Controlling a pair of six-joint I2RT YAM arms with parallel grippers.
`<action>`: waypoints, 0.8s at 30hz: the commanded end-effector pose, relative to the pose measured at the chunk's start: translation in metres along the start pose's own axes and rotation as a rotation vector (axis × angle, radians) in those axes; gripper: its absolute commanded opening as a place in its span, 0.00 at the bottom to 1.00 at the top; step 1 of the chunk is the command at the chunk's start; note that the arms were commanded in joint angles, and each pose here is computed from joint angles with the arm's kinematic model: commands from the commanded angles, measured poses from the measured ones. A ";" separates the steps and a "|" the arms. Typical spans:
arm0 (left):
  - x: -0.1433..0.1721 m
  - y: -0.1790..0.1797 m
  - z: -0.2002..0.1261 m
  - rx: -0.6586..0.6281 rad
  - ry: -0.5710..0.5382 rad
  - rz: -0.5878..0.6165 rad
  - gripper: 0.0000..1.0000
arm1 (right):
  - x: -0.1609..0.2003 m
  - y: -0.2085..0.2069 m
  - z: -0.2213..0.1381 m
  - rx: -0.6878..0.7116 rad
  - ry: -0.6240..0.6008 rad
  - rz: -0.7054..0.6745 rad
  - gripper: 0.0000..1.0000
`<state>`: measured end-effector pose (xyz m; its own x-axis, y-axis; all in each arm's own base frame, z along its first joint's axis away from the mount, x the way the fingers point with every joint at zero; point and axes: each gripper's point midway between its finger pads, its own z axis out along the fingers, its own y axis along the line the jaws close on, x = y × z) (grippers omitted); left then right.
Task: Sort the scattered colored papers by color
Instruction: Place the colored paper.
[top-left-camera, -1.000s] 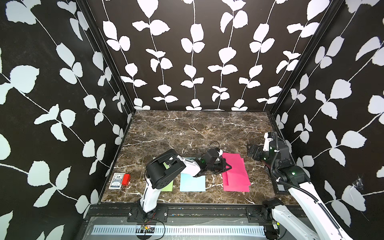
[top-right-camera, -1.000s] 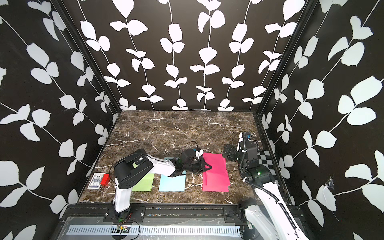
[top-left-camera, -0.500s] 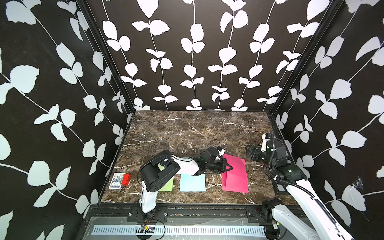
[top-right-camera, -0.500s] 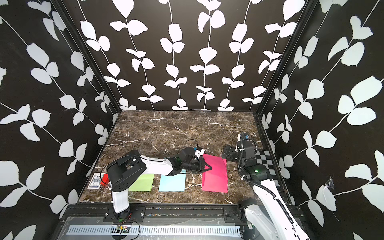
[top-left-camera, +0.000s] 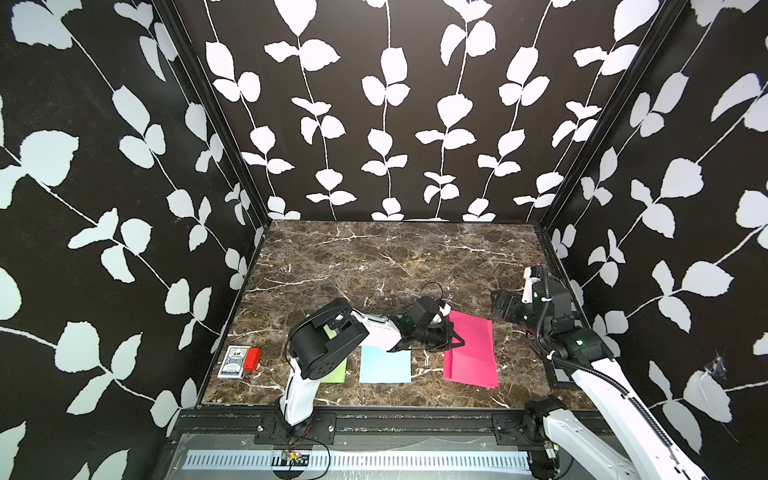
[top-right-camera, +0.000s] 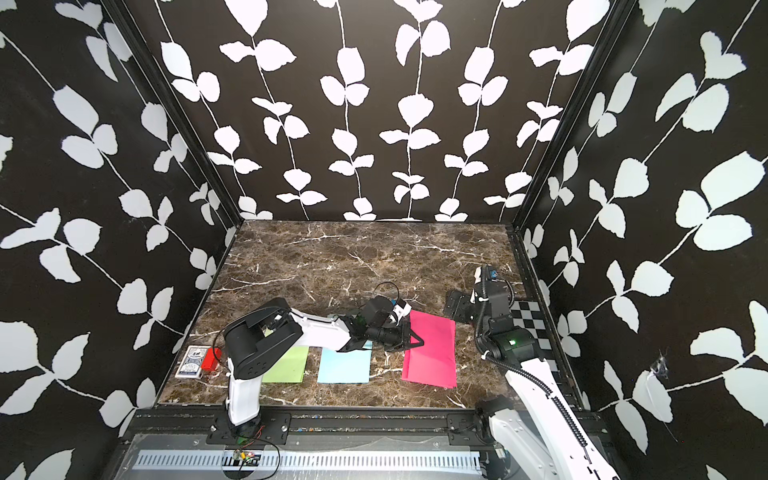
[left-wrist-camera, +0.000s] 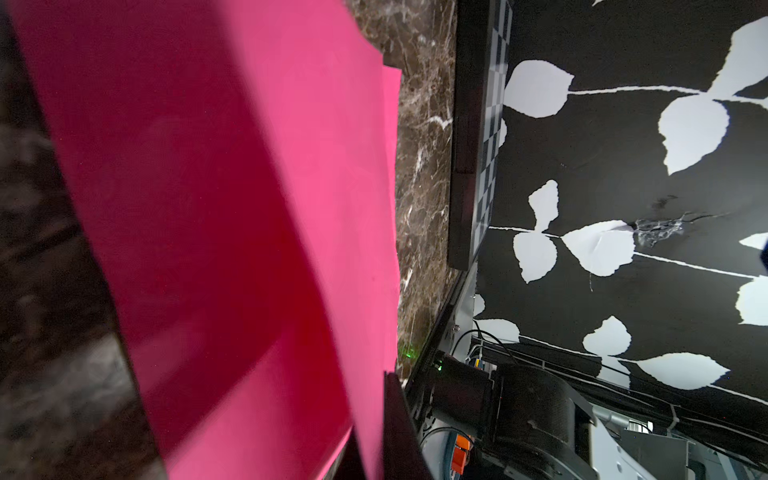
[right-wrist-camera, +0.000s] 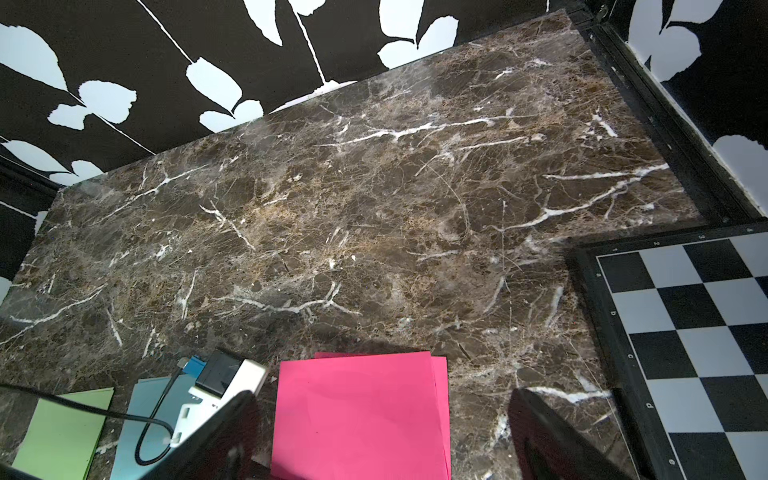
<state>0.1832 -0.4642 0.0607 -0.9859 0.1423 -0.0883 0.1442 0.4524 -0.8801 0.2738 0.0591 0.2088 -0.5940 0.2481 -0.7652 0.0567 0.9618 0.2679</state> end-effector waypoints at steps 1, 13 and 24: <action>-0.003 -0.017 0.002 0.065 0.025 0.024 0.00 | 0.004 -0.004 0.007 0.013 0.000 -0.005 0.93; -0.011 -0.019 -0.009 0.076 0.058 0.038 0.00 | 0.005 -0.004 0.010 0.020 0.011 -0.010 0.93; -0.012 -0.018 -0.015 0.067 0.137 0.055 0.00 | 0.006 -0.006 0.010 0.026 0.010 -0.011 0.94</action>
<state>0.1971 -0.4628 0.0741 -0.9682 0.2417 -0.0644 0.1606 0.4032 -0.9009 0.2780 0.0602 0.2043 -0.6041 0.2423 -0.7591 0.0586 0.9636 0.2609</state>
